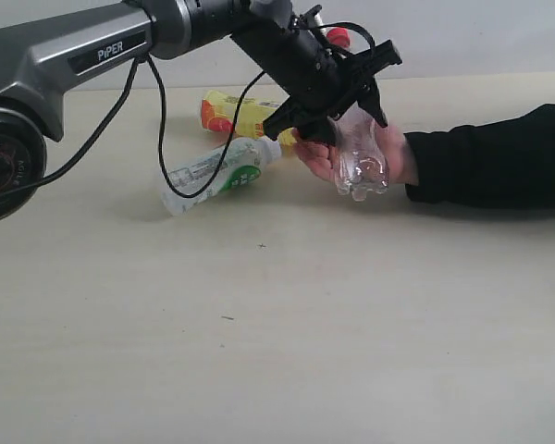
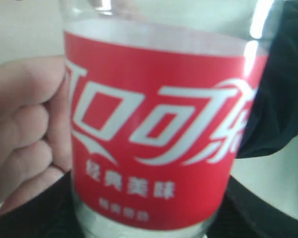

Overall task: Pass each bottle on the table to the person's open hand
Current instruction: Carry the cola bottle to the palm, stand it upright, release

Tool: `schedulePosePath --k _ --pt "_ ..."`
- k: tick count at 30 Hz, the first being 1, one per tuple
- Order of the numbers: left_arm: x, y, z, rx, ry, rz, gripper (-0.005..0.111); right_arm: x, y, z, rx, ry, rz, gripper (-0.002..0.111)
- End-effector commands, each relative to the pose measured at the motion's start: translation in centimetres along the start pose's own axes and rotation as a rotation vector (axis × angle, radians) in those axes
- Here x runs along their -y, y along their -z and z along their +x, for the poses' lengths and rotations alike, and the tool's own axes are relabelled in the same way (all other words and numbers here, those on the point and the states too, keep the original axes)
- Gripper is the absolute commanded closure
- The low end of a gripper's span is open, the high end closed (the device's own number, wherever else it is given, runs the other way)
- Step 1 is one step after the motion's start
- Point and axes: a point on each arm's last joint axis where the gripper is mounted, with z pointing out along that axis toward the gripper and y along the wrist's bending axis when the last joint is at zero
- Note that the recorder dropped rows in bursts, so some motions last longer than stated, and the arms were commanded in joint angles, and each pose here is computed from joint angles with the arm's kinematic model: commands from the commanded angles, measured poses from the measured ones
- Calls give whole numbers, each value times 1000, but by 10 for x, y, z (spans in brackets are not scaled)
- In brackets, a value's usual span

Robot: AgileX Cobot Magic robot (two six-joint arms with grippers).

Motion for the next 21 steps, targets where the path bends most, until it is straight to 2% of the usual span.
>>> schedulePosePath --k 1,6,12,15,21 --pt "-9 -8 -3 -13 43 -1 81 0 0 1 8 0 2 108" --pt "-13 -13 -3 -21 48 -9 52 0 0 1 8 0 2 108" --pt "-12 -13 -4 -15 53 1 29 0 0 1 8 0 2 108" --pt "-12 -13 -3 -18 54 1 24 0 0 1 8 0 2 108" --pt "-9 -8 -3 -17 30 6 24 0 0 1 8 0 2 108"
